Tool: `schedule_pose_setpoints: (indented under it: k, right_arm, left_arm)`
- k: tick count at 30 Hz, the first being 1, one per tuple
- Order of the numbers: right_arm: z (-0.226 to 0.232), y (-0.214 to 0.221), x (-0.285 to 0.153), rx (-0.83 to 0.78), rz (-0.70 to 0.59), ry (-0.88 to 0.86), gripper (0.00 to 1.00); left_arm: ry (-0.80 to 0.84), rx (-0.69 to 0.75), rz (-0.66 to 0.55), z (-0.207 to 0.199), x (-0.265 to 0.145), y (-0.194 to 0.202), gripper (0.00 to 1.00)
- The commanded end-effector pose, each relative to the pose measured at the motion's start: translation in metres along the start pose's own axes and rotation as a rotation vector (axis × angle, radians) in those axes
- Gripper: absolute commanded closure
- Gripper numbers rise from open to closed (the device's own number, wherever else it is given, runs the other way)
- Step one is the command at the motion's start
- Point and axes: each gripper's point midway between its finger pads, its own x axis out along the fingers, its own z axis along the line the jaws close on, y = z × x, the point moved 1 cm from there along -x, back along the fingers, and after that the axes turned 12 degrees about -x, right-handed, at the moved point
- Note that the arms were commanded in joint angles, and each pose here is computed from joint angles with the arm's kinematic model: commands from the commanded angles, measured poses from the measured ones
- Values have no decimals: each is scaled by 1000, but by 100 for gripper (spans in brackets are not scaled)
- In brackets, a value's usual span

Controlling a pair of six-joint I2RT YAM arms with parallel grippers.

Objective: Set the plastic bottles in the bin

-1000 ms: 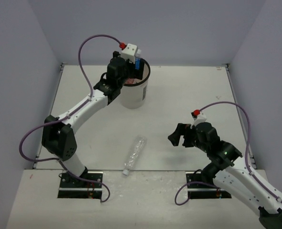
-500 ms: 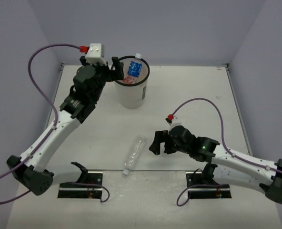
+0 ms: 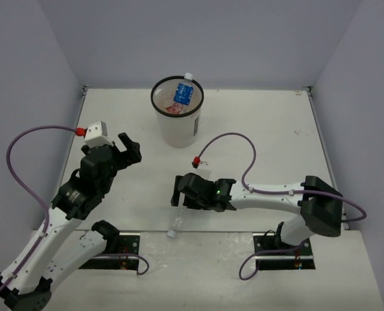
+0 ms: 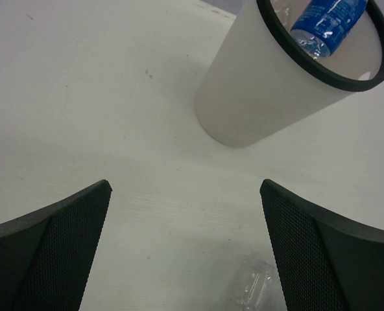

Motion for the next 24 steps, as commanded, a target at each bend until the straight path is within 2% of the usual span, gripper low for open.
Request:
schedule_pose_setpoints:
  k: [1, 5, 8, 11, 12, 14, 16, 21, 24]
  right_arm:
    - [5, -5, 19, 124, -16, 88, 1]
    - [-11, -1, 41, 139, -46, 186, 5]
    - [-21, -7, 50, 131, -92, 266, 32]
    - [-24, -25, 42, 118, -168, 299, 52]
    - [-22, -35, 33, 100, -197, 285, 55]
    - [-12, -60, 10, 79, -279, 237, 60]
    - [-4, -90, -15, -7, -383, 212, 61]
    - [23, -208, -130, -146, -759, 93, 61]
    - [51, -282, -201, -261, -1032, -154, 63]
  left_arm:
    - [-5, -64, -33, 6, -11, -7, 0]
    - [-21, -64, -30, 12, -6, 1, 0]
    - [-37, -56, -10, 13, 0, 8, 0]
    - [-52, -46, 7, 13, 3, 11, 0]
    - [-55, -45, 11, 13, 3, 12, 0]
    - [-61, -48, 14, 15, 3, 13, 0]
    - [-63, -57, 8, 16, 2, 12, 0]
    - [-44, -136, -24, 12, 0, 7, 0]
    - [-14, -160, -27, 4, 3, 6, 0]
